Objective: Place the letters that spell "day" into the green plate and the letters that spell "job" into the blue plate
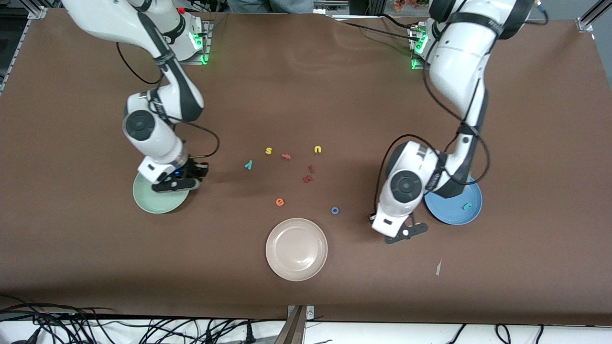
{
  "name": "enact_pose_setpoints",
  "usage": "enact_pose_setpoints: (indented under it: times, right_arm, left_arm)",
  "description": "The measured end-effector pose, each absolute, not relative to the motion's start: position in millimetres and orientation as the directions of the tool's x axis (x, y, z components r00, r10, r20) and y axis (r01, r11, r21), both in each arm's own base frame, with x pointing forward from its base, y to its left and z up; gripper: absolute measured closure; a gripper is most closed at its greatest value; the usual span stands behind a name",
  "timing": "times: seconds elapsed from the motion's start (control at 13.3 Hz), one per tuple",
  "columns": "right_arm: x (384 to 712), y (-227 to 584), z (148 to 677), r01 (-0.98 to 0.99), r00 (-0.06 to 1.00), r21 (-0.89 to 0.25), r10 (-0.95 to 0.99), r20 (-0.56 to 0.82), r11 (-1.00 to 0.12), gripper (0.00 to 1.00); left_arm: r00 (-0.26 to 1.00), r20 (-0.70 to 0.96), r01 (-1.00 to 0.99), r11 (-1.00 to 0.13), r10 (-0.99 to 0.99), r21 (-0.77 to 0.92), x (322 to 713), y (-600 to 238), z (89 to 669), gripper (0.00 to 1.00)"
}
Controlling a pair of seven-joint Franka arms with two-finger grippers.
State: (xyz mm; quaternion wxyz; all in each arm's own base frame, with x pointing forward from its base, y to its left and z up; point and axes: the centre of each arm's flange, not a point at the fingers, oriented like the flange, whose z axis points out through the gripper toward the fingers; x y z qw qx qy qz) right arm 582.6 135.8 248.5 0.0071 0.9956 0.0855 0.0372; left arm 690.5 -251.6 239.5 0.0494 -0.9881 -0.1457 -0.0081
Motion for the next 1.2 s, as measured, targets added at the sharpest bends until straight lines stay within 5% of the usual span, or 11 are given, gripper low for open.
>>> enact_pose_setpoints:
  times: [0.3,0.6,0.82,1.2]
  right_arm:
    - [592.4,77.2,246.2,0.231,0.970,0.044,0.234,0.063,-0.972,0.69]
    - [589.8,90.4,241.7,0.164,0.984,0.029,0.166,0.059,-0.986,0.37]
    - [572.8,160.4,236.5,0.033,0.998,-0.010,0.032,0.049,-0.999,0.37]
    - [527.8,276.2,220.2,-0.089,0.996,-0.025,-0.090,0.028,-0.996,0.37]
  left_arm:
    - [0.992,-0.002,0.124,-0.988,0.125,-0.093,660.9,-181.4,279.9,0.72]
    - [0.999,0.042,-0.012,-0.998,-0.015,-0.064,628.7,-108.4,251.0,0.72]
    - [0.993,0.032,-0.111,-0.992,-0.113,-0.067,622.4,-63.6,233.9,0.72]
    - [0.999,0.028,0.022,-0.997,0.024,0.069,619.8,-102.0,236.7,0.22]
